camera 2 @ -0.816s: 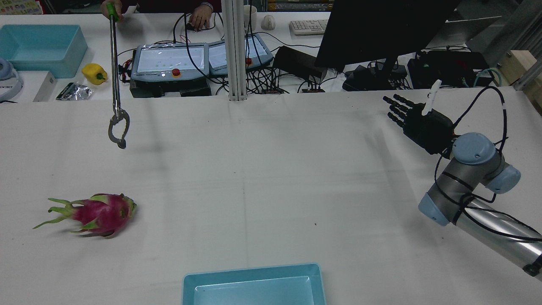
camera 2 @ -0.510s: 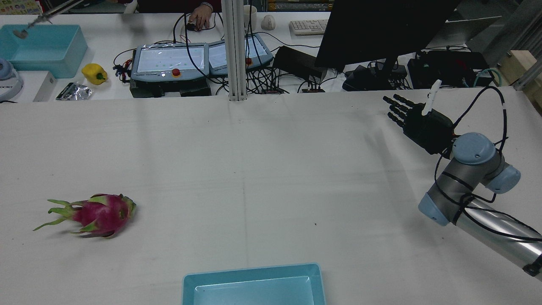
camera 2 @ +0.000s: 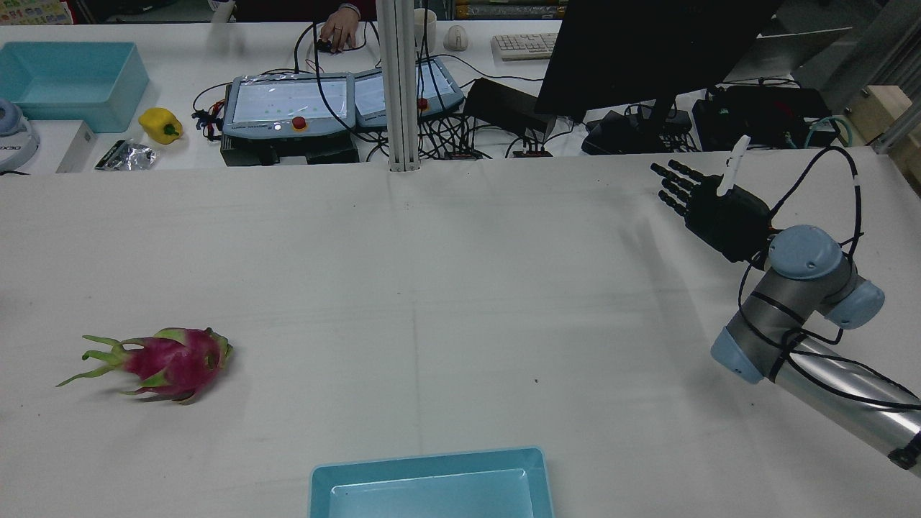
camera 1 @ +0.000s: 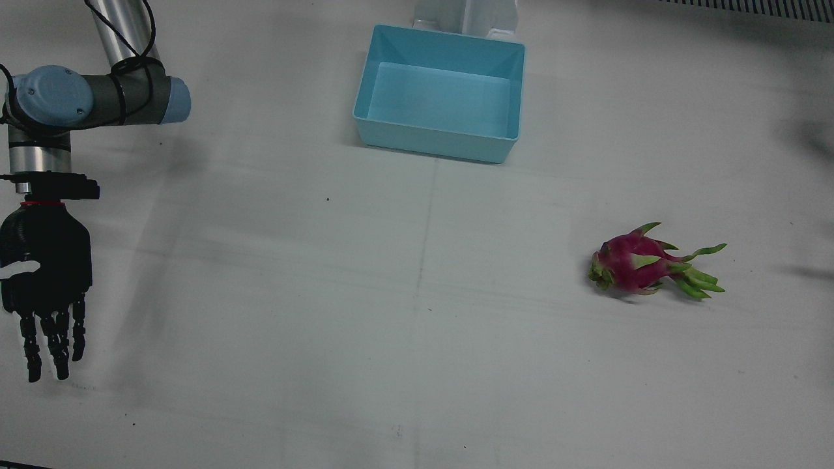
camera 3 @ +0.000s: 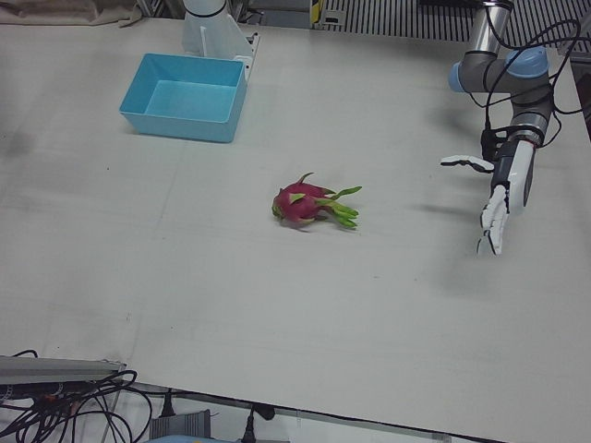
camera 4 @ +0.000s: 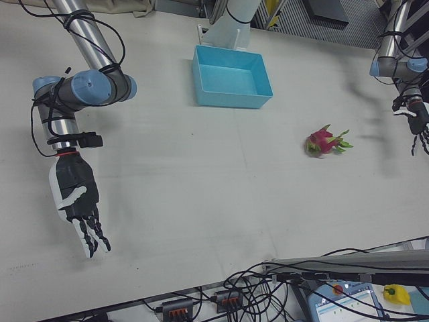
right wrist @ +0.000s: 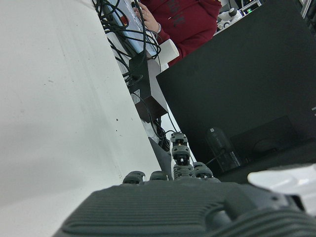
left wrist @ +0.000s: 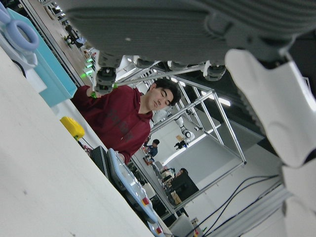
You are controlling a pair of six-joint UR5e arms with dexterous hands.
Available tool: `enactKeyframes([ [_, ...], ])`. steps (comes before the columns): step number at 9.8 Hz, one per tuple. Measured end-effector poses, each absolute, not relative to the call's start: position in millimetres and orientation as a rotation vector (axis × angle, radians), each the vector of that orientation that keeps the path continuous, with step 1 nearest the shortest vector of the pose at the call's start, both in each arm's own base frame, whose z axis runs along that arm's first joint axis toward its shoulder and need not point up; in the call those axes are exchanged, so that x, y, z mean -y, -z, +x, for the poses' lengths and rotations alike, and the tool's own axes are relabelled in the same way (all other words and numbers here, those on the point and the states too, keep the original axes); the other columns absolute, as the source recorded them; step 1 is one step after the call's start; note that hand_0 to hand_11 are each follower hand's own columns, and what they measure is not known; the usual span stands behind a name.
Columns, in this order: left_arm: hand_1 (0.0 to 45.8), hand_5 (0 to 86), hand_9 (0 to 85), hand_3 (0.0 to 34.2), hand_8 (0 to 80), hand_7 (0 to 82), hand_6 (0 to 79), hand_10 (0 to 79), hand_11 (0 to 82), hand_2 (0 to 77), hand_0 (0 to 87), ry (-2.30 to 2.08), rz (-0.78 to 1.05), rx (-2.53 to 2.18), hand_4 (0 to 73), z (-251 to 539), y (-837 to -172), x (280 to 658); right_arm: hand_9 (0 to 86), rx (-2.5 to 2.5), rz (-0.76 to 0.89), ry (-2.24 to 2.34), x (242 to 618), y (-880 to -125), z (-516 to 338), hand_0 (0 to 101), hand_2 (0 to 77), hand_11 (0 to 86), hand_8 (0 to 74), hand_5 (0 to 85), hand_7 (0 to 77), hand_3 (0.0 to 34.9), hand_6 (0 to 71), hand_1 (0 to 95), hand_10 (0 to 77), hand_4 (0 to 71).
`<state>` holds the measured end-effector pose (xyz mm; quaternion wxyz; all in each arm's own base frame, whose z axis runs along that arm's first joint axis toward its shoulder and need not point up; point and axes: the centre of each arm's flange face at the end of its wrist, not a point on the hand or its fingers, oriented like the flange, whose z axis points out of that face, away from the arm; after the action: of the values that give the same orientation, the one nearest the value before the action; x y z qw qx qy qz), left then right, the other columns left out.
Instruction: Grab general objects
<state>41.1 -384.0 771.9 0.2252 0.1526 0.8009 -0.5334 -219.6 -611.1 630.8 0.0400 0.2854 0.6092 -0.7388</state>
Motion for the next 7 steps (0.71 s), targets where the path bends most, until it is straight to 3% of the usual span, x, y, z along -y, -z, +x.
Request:
enactKeyframes([
  [1,0.0,1.6,0.5,18.5,1.1,0.5,0.0,22.4,0.5,18.0,50.5,1.375,0.411,-2.18,1.1,55,-741,394,1.1,-1.867,0.875,2.264,611,-631,-220,0,1.6,0.5,0.0,0.0,0.0,0.0,0.0,6.5,0.0,0.0],
  [2,0.0,1.6,0.5,19.4,1.1,0.5,0.0,22.4,0.5,7.1,49.6,1.277,0.414,-2.144,0.5,68,-708,403,1.1,-1.867,0.875,2.264,611,-631,-220,0,2.2,1.1,0.0,0.0,0.0,0.0,0.0,6.5,0.0,0.0],
  [4,0.0,1.6,0.5,19.7,1.1,0.5,0.0,22.4,0.5,5.5,49.6,1.185,0.44,-2.098,0.5,76,-672,410,1.1,-1.867,0.875,2.264,611,-631,-220,0,2.2,0.5,0.0,0.0,0.0,0.0,0.0,6.5,0.0,0.0],
  [5,0.0,1.6,0.5,23.2,1.1,0.5,0.0,22.4,0.5,9.3,49.5,1.168,0.463,-2.055,0.5,76,-658,412,1.1,-1.867,0.875,2.264,611,-631,-220,0,1.6,0.5,0.0,0.0,0.0,0.0,0.0,6.5,0.0,0.0],
  [6,0.0,1.6,0.5,23.2,1.1,0.5,0.0,22.4,0.5,9.3,49.5,1.146,0.483,-2.008,0.5,79,-644,415,1.1,-1.867,0.874,2.264,611,-631,-220,0,1.6,0.5,0.0,0.0,0.0,0.0,0.0,6.5,0.0,0.0],
  [7,0.0,1.6,0.5,26.9,1.1,0.5,0.0,22.4,0.5,2.2,49.5,1.121,0.501,-1.961,0.5,82,-628,420,1.1,-1.867,0.875,2.264,611,-631,-220,0,1.6,0.5,0.0,0.0,0.0,0.0,0.0,6.5,0.0,0.0],
])
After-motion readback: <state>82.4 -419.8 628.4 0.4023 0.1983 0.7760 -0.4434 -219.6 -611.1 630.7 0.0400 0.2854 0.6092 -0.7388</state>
